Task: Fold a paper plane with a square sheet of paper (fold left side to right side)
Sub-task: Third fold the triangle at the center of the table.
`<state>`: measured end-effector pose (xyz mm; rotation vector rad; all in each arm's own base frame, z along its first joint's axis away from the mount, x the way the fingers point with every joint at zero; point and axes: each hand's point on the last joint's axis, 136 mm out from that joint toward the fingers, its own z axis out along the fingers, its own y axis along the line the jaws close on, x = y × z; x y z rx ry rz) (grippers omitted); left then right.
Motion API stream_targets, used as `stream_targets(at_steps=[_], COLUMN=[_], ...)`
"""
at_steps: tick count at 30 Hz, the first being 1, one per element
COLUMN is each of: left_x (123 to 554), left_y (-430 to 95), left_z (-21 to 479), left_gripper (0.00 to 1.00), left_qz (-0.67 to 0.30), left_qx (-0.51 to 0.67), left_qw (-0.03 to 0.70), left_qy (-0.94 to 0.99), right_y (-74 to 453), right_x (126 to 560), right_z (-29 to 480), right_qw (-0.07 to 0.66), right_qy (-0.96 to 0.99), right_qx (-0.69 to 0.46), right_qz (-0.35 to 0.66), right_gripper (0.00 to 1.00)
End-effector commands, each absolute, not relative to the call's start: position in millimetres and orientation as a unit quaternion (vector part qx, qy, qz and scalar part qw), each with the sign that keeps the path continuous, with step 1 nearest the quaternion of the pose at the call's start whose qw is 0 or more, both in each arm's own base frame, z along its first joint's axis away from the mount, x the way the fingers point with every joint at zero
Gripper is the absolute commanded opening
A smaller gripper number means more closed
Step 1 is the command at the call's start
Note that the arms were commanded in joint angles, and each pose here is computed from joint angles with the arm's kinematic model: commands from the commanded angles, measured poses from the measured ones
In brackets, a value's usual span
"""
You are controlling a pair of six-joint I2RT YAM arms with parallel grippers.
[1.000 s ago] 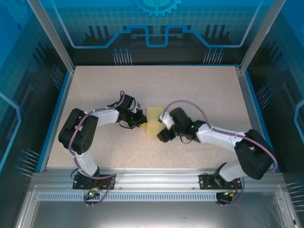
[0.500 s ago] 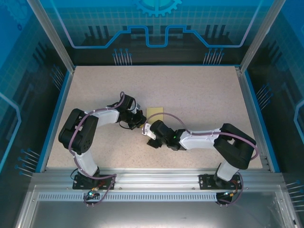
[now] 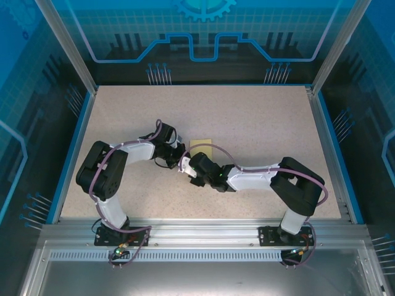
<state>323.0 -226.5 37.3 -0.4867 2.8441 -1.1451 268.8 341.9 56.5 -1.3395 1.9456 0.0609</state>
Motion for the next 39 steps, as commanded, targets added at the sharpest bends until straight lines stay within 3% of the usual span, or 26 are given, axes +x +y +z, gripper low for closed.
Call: stream_targets(at_steps=[1, 2, 6, 8, 11, 19, 28, 39], left_x=[323.4, 324.7, 330.3, 335.2, 343.5, 370.3, 393.9, 396.7], left_y=[-227.5, -226.7, -217.7, -209.7, -202.7, -234.0, -274.3, -281.1], left_z=[45.6, 47.4, 56.8, 64.0, 76.6, 91.1, 51.2, 22.9], left_gripper=[0.06, 0.07, 0.21, 0.33, 0.39, 0.34, 0.3, 0.28], left_qz=[-0.362, -0.36, -0.348, -0.343, -0.345, -0.386, -0.376, -0.368], left_qx=[-0.149, -0.147, -0.142, -0.143, -0.14, -0.087, -0.052, -0.051], left_qw=[0.021, 0.024, 0.037, 0.048, 0.063, 0.059, 0.017, -0.005], left_qy=[0.92, 0.921, 0.926, 0.927, 0.926, 0.916, 0.925, 0.928], right_y=[346.9, 341.6, 335.2, 333.4, 331.2, 329.5, 329.4, 334.3], right_x=[260.0, 255.4, 250.2, 249.0, 249.4, 252.8, 255.4, 255.0], right_z=[60.3, 53.1, 45.6, 43.2, 40.8, 40.8, 40.5, 39.0], right_qw=[0.376, 0.365, 0.353, 0.347, 0.345, 0.345, 0.341, 0.317], right_qy=[0.759, 0.762, 0.771, 0.776, 0.781, 0.786, 0.791, 0.796], right_qx=[-0.531, -0.533, -0.528, -0.523, -0.517, -0.508, -0.503, -0.506], right_qz=[0.04, 0.04, 0.05, 0.059, 0.063, 0.065, 0.07, 0.1], right_gripper=[0.06, 0.0, 0.0, 0.0, 0.0, 0.0, 0.0, 0.0])
